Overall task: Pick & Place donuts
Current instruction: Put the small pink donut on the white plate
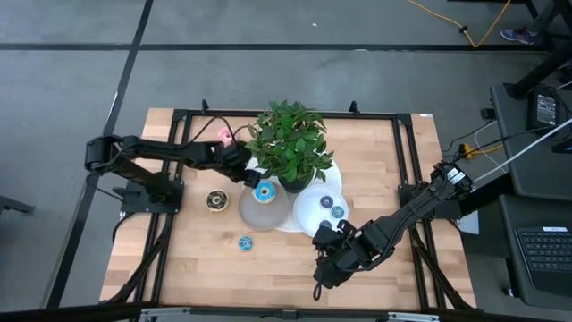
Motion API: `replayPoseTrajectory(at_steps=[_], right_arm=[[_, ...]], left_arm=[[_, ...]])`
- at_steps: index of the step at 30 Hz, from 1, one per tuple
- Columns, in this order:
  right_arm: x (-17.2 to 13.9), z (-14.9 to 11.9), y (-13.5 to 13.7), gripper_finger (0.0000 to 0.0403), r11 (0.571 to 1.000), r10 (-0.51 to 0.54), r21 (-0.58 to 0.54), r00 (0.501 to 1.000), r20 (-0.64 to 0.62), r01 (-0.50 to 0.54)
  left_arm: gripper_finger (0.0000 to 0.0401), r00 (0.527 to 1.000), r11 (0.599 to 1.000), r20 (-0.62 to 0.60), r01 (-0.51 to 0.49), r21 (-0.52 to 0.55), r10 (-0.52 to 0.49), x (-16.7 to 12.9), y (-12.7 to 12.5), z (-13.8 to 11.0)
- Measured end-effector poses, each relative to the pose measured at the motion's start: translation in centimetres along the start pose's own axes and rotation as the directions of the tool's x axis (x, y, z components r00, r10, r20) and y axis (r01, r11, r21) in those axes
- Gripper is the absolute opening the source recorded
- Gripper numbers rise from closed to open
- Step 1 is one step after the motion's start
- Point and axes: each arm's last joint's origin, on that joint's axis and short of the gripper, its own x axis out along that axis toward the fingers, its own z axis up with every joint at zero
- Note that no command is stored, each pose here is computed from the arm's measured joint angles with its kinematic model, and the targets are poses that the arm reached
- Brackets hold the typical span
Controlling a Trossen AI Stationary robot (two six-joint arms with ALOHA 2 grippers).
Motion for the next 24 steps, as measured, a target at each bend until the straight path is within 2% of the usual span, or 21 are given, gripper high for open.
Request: replayPoseTrajectory(at_steps=[5,11,17,24], right_arm=[[0.0,0.0,0.0,0.0204,1.0,0.0,0.0,1.0,0.0,0.0],[0.0,0.0,0.0,0.0204,1.0,0.0,0.0,1.0,0.0,0.0],[0.0,0.0,0.0,0.0204,1.0,0.001,0.0,1.0,0.0,-0.001],[0.0,0.0,0.0,0.0204,1.0,0.001,0.0,1.0,0.0,-0.001]], left_arm=[[0.0175,0.999,0.989,0.046,-0.005,-0.146,0.012,-0.5,0.9,1.3],[0.019,0.987,0.978,0.16,0.008,-0.208,0.026,-0.7,1.4,2.7],[0.0196,0.978,0.98,0.208,0.052,-0.194,-0.011,-1.5,1.5,4.5],[0.0196,0.974,0.989,0.223,-0.001,-0.151,0.036,-3.4,1.9,6.8]])
